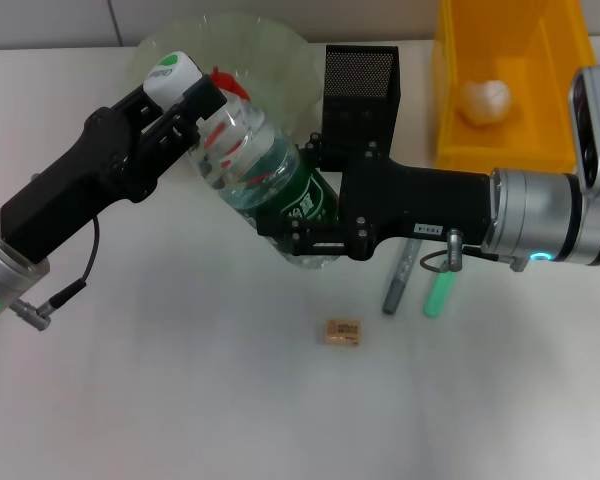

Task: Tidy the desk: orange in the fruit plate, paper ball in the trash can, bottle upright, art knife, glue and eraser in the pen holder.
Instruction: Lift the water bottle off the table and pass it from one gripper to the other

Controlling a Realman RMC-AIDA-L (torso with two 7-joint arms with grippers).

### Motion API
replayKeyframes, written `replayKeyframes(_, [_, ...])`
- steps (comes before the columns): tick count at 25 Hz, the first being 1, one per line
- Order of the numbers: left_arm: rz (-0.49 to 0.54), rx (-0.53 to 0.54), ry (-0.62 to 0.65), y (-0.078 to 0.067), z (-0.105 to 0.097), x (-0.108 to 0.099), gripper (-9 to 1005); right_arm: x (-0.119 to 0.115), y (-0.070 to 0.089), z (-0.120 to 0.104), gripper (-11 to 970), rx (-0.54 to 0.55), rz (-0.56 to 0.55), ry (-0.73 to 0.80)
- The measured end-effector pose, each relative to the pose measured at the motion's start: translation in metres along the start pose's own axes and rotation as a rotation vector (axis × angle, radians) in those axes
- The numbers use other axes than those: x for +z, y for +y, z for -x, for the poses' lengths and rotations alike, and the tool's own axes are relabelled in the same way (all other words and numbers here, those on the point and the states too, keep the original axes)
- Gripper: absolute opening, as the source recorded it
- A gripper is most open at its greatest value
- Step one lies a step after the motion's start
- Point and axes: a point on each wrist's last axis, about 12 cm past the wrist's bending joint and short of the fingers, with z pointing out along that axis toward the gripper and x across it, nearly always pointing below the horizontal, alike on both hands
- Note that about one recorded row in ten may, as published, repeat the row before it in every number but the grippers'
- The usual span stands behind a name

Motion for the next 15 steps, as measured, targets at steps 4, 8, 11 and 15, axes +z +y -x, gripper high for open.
replayKeyframes(4, [0.0, -0.004, 0.0, 0.0002, 0.0003, -0.0002, 440, 0.0003, 0.0003, -0.0001, 796, 0.005, 0.001, -0.001])
replayKeyframes(8, [0.0, -0.01, -0.001, 0.0007, 0.0014, -0.0002, 441, 0.0004, 0.0007, -0.0001, 798, 0.006, 0.005, -0.001])
replayKeyframes(11, [-0.001, -0.014, -0.001, 0.0008, 0.0016, 0.0002, 441, 0.0006, 0.0017, -0.001, 799, -0.001, 0.011, 0.004])
replayKeyframes(15, [0.001, -0.018, -0.003, 0.0014, 0.0024, 0.0004, 441, 0.0011, 0.0022, -0.0021, 800, -0.004, 0.013, 0.011])
